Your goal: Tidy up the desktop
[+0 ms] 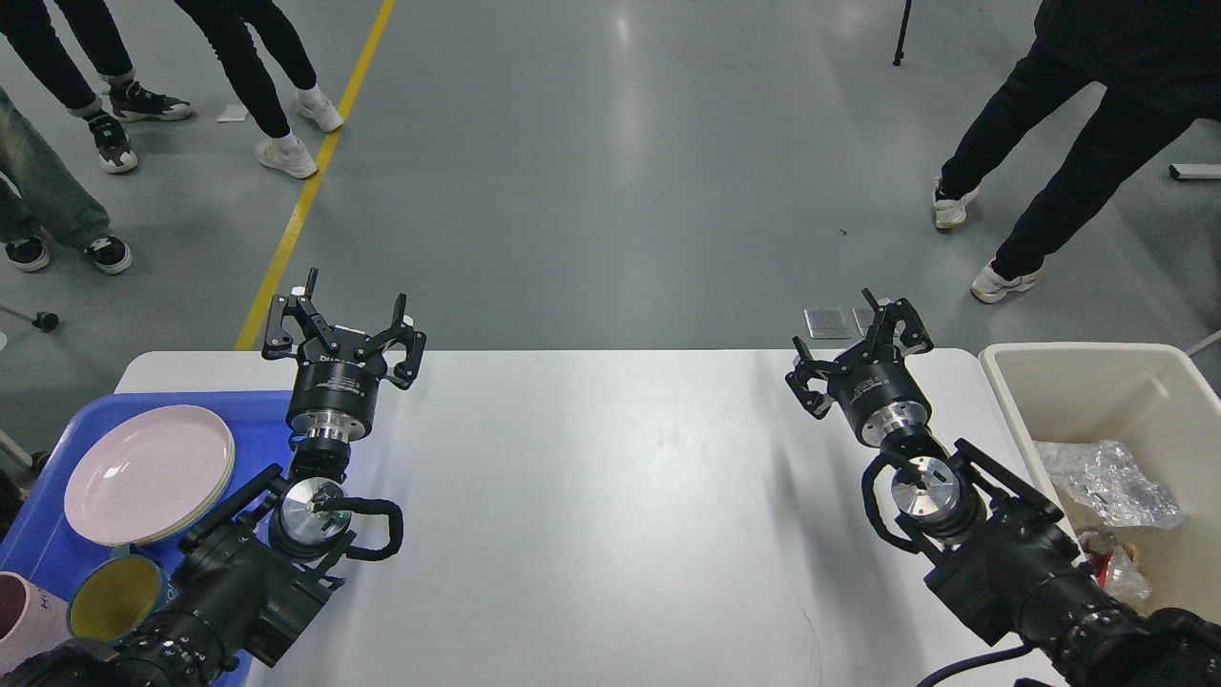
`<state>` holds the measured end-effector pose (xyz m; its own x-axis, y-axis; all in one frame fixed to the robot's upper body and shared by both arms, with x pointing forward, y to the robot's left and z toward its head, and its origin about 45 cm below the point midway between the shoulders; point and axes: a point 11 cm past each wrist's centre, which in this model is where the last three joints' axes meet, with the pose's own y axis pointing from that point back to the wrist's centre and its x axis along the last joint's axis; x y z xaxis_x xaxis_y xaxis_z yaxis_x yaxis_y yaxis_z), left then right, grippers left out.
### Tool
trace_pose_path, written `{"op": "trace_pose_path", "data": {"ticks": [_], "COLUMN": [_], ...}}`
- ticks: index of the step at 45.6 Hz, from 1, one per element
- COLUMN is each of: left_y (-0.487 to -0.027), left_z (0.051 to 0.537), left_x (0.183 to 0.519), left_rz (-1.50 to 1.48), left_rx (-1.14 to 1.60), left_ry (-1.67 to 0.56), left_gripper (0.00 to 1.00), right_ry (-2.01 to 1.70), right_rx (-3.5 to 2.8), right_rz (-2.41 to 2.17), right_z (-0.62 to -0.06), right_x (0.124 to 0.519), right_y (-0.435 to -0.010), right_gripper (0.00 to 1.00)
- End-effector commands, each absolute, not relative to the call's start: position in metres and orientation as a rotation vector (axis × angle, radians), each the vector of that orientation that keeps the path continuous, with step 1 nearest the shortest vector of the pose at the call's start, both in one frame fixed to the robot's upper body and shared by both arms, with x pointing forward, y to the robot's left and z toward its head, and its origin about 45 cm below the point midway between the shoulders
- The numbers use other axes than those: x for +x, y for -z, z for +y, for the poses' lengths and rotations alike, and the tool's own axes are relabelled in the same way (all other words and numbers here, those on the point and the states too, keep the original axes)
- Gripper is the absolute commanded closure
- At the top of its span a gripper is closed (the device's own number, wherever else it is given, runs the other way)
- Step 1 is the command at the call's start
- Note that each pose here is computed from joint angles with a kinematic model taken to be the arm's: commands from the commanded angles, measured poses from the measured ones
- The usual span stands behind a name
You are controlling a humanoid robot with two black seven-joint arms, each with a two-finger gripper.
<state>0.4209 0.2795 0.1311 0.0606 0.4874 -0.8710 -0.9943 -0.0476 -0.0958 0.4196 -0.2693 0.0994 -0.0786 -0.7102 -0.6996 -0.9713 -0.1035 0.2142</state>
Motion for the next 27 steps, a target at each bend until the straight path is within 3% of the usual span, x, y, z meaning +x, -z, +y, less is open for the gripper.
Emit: {"op": "trace_pose_path", "data": {"ticks": [1, 27], "left_y": [-0.132, -0.137], "left_z": [0.281, 0.330], "left_x": [0.421, 0.418], "left_rz": [0.736, 0.657], "left_rx": [-0.913, -0.904], "left_ry": [-1.399, -1.481], "left_gripper": [0.04, 0.04], "right_ry": [-0.997, -0.997], "right_rx": [-1.841, -1.841], "right_rz": [1.815, 1.815], "right_z": [-0.269, -0.269], "right_x": [0.419, 0.419], "right_y": [-0.099, -0.099], "right_gripper": [0.00, 0.00]}}
